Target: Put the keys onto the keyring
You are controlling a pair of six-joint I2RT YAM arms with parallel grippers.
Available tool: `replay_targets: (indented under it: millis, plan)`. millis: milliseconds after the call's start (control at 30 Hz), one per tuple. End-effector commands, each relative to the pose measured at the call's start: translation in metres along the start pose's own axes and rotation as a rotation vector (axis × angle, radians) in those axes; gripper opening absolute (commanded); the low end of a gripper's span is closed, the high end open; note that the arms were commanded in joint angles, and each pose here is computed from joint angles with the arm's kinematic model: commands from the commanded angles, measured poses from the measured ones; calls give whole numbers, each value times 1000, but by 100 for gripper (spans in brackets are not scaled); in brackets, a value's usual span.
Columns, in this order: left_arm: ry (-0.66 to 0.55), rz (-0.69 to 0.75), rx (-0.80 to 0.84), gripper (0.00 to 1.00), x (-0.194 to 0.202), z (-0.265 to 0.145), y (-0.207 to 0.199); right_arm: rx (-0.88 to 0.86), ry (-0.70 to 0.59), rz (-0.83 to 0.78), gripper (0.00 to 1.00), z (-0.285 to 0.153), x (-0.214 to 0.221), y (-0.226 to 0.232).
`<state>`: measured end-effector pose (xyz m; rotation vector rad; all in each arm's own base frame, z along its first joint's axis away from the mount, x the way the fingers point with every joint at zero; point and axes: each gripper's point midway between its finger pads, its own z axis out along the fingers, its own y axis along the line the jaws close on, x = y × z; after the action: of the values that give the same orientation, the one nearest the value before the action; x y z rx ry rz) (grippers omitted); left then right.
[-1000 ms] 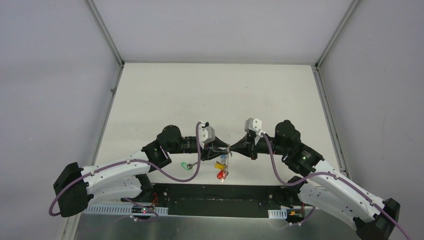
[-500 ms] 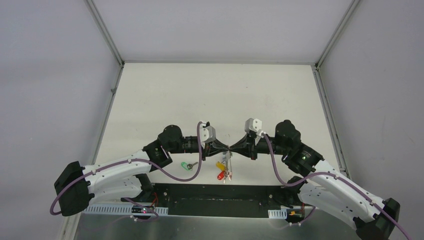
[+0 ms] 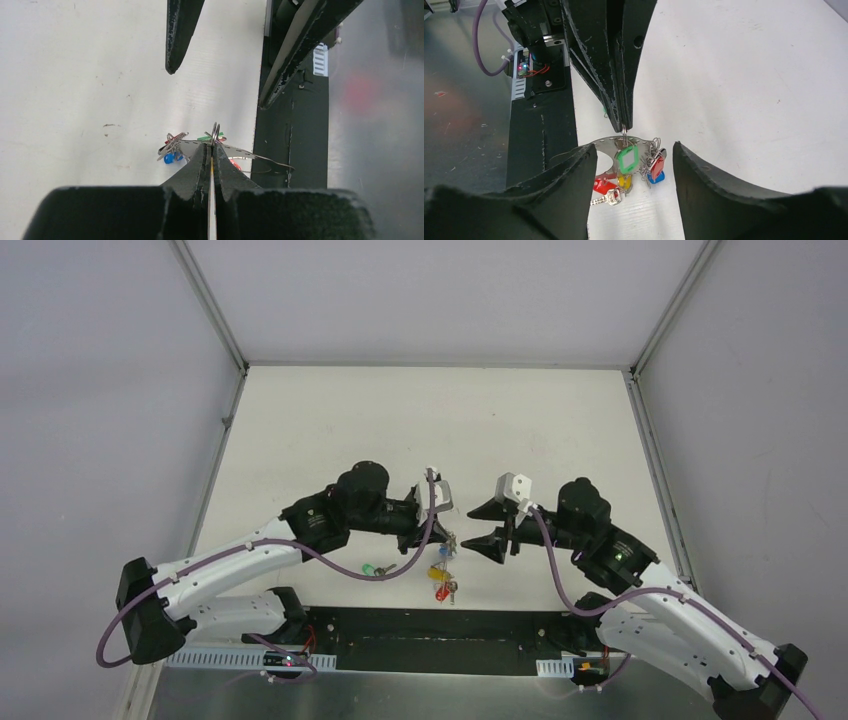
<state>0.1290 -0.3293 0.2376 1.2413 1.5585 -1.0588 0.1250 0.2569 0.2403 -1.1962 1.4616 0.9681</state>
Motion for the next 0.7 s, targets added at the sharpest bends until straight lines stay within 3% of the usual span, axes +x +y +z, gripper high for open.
replay_targets:
  millis: [0, 233, 400, 533, 667]
  plan:
    - [145, -1, 26, 0, 6, -8, -6, -7, -35, -43, 58, -1, -22, 0]
    - [237, -22, 26, 0, 6, -6, -3, -63, -48, -3, 46, 11, -19, 4]
    - [226, -19, 19, 0, 5, -7, -2, -66, -66, 19, 46, 16, -17, 4]
    - [123, -16, -2, 0, -3, -4, -1, -66, -88, 25, 48, 16, -16, 5]
    - [-110, 12, -13, 0, -23, -6, -4, -60, -112, 8, 50, 12, -19, 7]
